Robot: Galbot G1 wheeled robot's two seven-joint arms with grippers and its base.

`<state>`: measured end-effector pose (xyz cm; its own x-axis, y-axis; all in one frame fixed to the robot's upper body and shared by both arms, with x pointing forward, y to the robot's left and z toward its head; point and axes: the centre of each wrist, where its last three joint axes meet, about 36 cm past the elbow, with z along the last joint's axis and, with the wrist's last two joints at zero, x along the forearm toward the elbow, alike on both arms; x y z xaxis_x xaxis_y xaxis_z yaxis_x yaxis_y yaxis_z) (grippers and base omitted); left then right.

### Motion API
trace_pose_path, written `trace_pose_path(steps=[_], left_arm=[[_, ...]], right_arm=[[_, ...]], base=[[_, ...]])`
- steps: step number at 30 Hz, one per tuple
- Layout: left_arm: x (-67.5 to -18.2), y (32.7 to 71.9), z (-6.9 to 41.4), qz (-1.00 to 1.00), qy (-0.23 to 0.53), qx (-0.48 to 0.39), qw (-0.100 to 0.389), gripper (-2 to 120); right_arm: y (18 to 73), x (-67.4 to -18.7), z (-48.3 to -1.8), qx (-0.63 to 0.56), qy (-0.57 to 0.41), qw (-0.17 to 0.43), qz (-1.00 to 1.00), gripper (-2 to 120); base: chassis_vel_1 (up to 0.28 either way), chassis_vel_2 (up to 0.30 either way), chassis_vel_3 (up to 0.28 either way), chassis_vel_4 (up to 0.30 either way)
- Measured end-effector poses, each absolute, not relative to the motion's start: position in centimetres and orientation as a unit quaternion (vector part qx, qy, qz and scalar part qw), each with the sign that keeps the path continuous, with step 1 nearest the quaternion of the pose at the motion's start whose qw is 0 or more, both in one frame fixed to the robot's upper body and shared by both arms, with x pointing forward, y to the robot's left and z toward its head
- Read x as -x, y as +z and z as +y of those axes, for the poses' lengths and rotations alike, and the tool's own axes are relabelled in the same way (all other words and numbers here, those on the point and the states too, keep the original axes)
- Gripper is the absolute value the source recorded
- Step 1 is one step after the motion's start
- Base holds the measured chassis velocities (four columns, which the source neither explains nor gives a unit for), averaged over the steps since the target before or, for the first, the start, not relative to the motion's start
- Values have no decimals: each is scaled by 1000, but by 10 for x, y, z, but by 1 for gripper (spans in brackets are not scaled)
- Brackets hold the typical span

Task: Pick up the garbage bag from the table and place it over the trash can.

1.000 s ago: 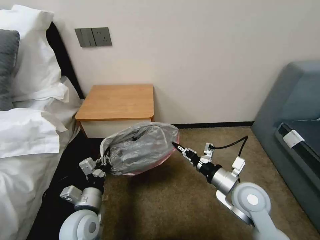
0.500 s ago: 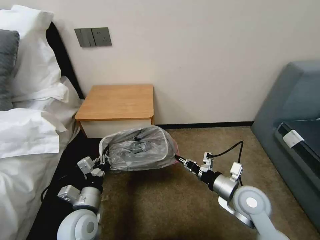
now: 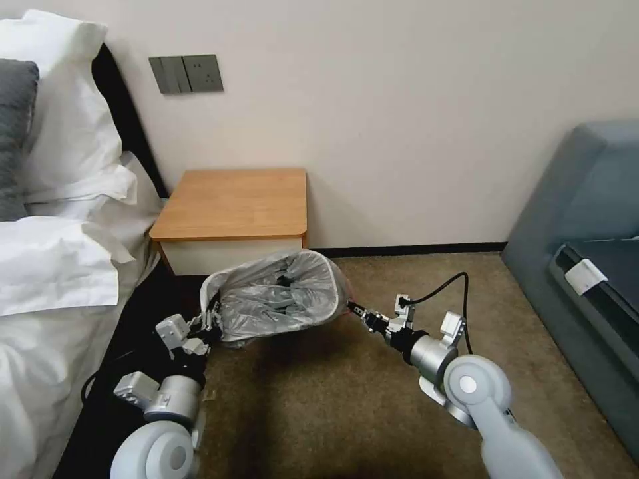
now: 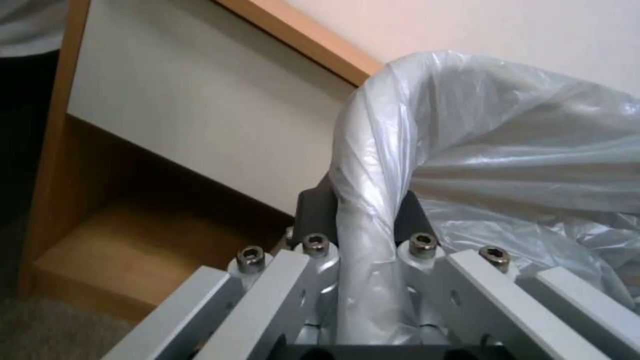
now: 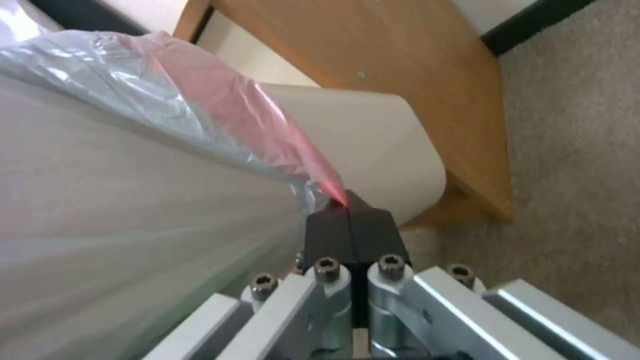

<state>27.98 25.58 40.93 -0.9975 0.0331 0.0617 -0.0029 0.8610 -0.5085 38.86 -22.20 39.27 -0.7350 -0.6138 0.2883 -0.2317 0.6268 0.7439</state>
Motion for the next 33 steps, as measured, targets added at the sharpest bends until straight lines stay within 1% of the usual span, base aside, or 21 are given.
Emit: trace_pose_path(steps=[5,11,14,15,18,19,21,22,25,26,29,30,31,32,33], left_arm=[[-279,409,257,-964,263,8,34,5],[-280,409,260,-965,260,4,31,5],[-282,408,260,-965,261,2,31,5],[-282,408,260,-965,261,2,31,5],[-284,410,260,-965,260,-8,30,5],[-284,410,260,-965,260,-8,30,5],[-286,411,261,-965,259,-16,31,5],[-286,411,261,-965,259,-16,31,5],[-288,413,263,-966,252,-32,43,5],[-288,413,263,-966,252,-32,43,5],[-288,413,263,-969,241,-35,49,5],[-287,412,262,-970,234,-35,52,5],[-287,412,262,-970,234,-35,52,5],[-286,412,261,-971,229,-33,55,5],[-285,411,258,-973,222,-26,59,5]], right_arm=[[387,-396,-220,-243,-346,274,-864,0],[386,-391,-223,-267,-333,267,-864,0],[385,-382,-226,-279,-306,261,-872,15],[385,-382,-226,-279,-306,261,-872,15],[384,-371,-233,-280,-270,251,-886,30],[384,-371,-233,-280,-270,251,-886,30],[387,-363,-240,-280,-256,241,-893,41],[387,-363,-240,-280,-256,241,-893,41],[401,-351,-254,-280,-238,216,-905,55],[401,-351,-254,-280,-238,216,-905,55],[429,-339,-270,-292,-218,172,-915,68],[444,-336,-273,-305,-207,146,-918,73],[444,-336,-273,-305,-207,146,-918,73],[458,-333,-273,-318,-192,122,-920,77],[478,-330,-271,-340,-163,89,-922,84]], base=[[0,0,0,0],[0,0,0,0],[0,0,0,0],[0,0,0,0],[0,0,0,0],[0,0,0,0],[0,0,0,0],[0,0,0,0],[0,0,0,0],[0,0,0,0],[0,0,0,0],[0,0,0,0],[0,0,0,0],[0,0,0,0],[0,0,0,0]])
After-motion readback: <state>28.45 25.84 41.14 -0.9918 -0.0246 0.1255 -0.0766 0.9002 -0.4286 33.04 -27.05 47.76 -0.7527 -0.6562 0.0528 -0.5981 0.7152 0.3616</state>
